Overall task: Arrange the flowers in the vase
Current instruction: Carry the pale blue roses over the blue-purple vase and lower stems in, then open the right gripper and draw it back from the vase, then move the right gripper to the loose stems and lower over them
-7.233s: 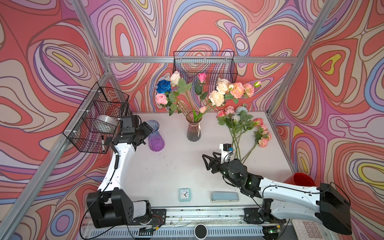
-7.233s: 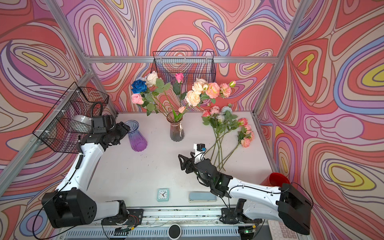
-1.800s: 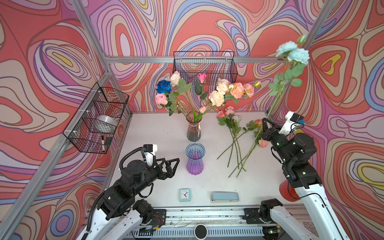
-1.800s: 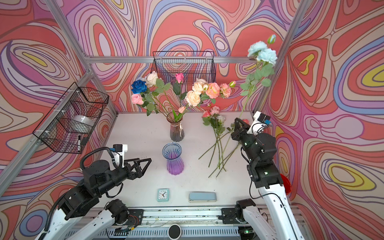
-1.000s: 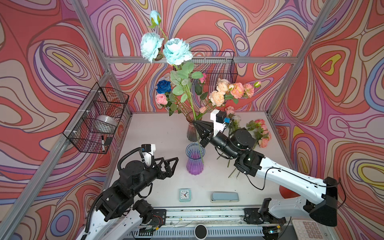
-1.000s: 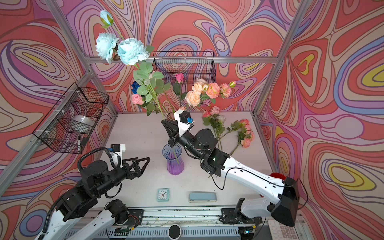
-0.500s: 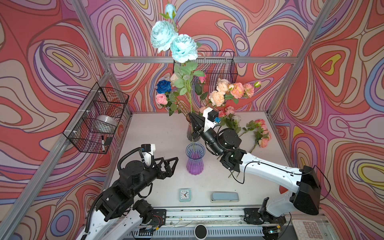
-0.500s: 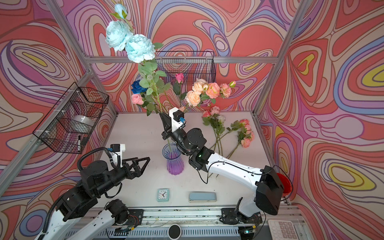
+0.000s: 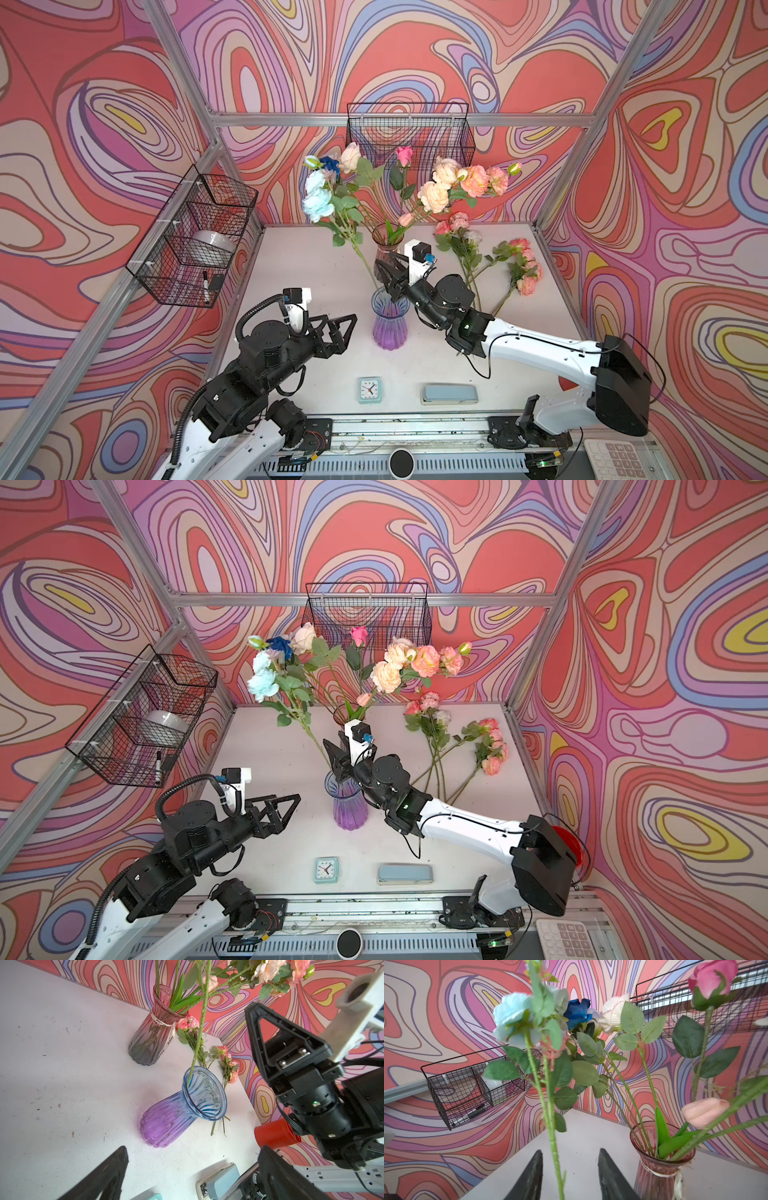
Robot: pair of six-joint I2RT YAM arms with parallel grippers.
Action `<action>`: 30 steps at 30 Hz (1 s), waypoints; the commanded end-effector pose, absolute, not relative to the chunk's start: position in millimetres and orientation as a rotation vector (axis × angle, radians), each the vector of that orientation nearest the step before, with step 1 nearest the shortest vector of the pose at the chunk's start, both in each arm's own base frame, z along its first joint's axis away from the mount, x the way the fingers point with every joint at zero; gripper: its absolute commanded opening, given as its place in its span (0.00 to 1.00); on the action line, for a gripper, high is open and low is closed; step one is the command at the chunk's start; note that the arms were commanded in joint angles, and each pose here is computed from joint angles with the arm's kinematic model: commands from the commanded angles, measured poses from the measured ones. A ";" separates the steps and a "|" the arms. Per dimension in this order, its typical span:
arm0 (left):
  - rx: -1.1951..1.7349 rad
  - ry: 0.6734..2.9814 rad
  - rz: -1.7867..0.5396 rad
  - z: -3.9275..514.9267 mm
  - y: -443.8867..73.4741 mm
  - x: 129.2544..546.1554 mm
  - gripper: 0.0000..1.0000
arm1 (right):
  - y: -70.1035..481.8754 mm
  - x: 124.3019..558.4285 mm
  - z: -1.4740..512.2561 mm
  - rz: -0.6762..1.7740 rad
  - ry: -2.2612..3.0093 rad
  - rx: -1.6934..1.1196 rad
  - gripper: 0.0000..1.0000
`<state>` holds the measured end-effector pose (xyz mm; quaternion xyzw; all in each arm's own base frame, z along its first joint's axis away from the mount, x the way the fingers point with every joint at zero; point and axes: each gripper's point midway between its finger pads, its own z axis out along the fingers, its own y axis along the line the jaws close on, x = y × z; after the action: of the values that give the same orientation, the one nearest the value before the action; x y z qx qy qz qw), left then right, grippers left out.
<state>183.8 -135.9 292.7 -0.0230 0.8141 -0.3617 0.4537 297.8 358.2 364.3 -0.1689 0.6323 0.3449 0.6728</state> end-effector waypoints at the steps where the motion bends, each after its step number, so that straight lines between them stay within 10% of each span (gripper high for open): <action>1: -0.048 2.000 -0.914 298.2 -140.5 185.0 1.00 | 344.3 281.9 362.2 0.846 1.489 -0.346 0.48; 15: -0.039 1.998 -0.925 290.8 -143.0 185.2 1.00 | 242.2 268.0 230.3 0.568 2.086 -0.010 0.48; 30: -0.041 2.024 -0.937 281.3 -145.5 184.0 1.00 | 89.6 362.2 91.5 0.322 2.456 0.494 0.32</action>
<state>186.2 -142.6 280.4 -0.0169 0.8191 -0.3653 0.4419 352.1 97.6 101.5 0.1895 0.9178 0.1172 0.3286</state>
